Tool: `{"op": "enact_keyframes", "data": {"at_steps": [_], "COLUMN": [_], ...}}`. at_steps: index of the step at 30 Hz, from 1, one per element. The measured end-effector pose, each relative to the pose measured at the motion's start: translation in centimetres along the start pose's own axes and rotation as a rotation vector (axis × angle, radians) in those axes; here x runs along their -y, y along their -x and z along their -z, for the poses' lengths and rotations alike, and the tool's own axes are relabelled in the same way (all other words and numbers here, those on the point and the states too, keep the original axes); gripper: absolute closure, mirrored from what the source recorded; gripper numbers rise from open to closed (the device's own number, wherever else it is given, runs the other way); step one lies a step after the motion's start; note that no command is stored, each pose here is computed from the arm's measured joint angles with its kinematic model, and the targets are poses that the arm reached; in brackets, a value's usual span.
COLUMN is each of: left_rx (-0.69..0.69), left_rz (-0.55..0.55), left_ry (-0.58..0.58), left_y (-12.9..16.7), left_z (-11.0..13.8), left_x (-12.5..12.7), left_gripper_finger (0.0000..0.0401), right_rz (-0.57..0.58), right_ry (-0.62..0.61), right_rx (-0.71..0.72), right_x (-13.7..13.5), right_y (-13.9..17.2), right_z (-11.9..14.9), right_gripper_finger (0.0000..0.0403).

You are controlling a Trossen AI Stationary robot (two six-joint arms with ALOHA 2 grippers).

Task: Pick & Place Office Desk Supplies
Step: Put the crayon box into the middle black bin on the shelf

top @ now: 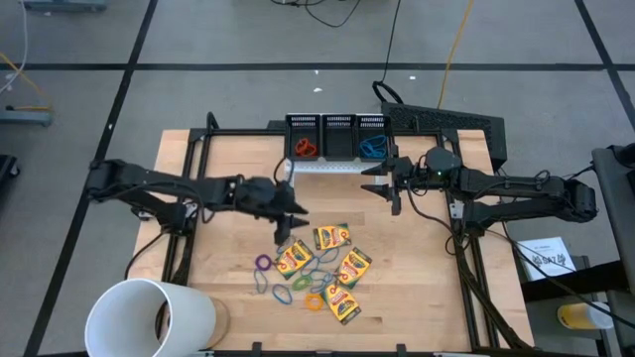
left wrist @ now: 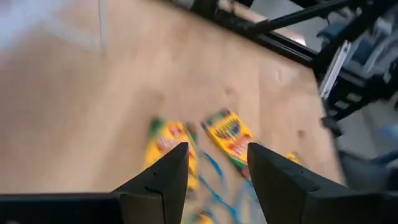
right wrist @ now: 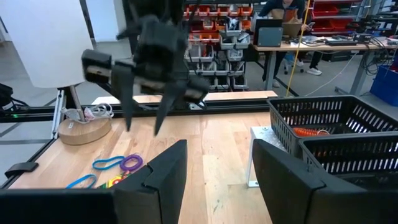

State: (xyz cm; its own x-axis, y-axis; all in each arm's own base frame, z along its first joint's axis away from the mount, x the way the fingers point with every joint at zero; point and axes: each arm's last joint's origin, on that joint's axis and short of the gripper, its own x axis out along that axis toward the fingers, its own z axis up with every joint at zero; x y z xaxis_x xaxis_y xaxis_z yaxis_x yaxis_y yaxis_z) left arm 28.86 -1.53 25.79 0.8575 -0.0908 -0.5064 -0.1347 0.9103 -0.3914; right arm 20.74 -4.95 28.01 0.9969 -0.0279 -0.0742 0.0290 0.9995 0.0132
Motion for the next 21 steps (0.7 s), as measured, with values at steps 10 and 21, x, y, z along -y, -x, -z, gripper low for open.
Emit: {"op": "enact_keyframes", "data": {"at_steps": [10, 21], "left_rx": [-0.188, -0.246], "left_rz": [-0.075, -0.263], "left_ry": [0.35, 0.653], "left_y": [-4.9, -10.1], "left_z": [4.0, 7.8], "left_x": [0.4, -2.5], "left_gripper_finger": [0.0229, 0.0229], "right_rz": [0.0, 0.0], "right_ry": [0.0, -0.001], "right_rx": [0.0, 0.0], "right_x": [0.0, 0.0], "right_y": [0.0, 0.0], "right_z": [0.0, 0.0], "right_gripper_finger": [0.0232, 0.0232]}}
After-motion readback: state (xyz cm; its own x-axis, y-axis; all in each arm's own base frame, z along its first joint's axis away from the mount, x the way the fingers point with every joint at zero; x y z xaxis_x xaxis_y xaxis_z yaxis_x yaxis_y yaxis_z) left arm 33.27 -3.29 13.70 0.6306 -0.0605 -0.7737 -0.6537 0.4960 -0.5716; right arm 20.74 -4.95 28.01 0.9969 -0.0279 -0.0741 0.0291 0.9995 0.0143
